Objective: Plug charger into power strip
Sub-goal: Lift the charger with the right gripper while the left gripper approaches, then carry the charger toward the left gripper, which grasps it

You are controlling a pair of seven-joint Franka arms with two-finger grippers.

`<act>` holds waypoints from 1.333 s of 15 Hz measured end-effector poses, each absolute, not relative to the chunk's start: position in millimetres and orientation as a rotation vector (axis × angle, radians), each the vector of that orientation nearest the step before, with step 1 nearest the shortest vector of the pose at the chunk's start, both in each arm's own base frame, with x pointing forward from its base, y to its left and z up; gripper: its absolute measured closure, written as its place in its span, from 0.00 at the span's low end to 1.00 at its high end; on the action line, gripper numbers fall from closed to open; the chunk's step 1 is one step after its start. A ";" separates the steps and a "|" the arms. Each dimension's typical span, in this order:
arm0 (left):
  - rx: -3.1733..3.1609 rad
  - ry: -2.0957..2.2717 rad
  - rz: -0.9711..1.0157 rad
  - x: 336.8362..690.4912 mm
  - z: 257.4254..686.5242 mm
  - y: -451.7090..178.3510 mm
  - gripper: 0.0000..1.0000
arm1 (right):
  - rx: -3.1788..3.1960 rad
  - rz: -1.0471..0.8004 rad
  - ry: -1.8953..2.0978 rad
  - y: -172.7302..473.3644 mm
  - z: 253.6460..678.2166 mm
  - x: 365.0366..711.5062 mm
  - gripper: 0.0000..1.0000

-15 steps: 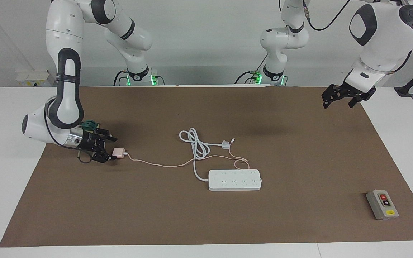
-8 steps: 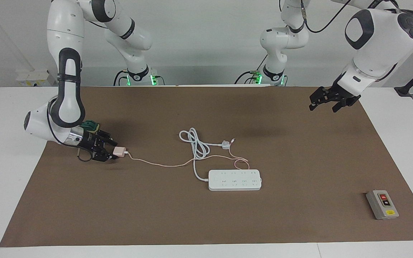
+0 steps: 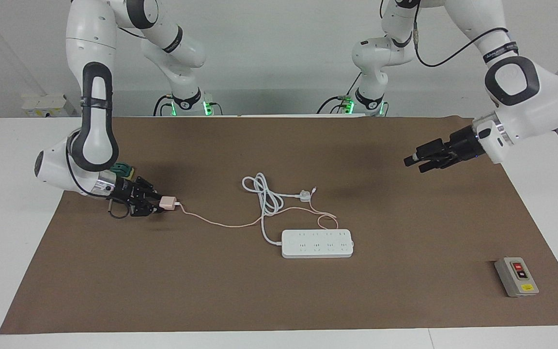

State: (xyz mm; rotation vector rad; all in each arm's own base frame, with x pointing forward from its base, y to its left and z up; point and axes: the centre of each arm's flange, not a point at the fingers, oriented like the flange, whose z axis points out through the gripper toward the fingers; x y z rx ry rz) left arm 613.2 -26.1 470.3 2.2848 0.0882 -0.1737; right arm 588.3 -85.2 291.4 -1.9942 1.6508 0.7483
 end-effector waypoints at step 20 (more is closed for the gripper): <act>1.579 -0.107 -0.164 589.5 348.4 -142.3 0.00 | -1.998 0.724 1.649 341.5 469.8 598.9 0.53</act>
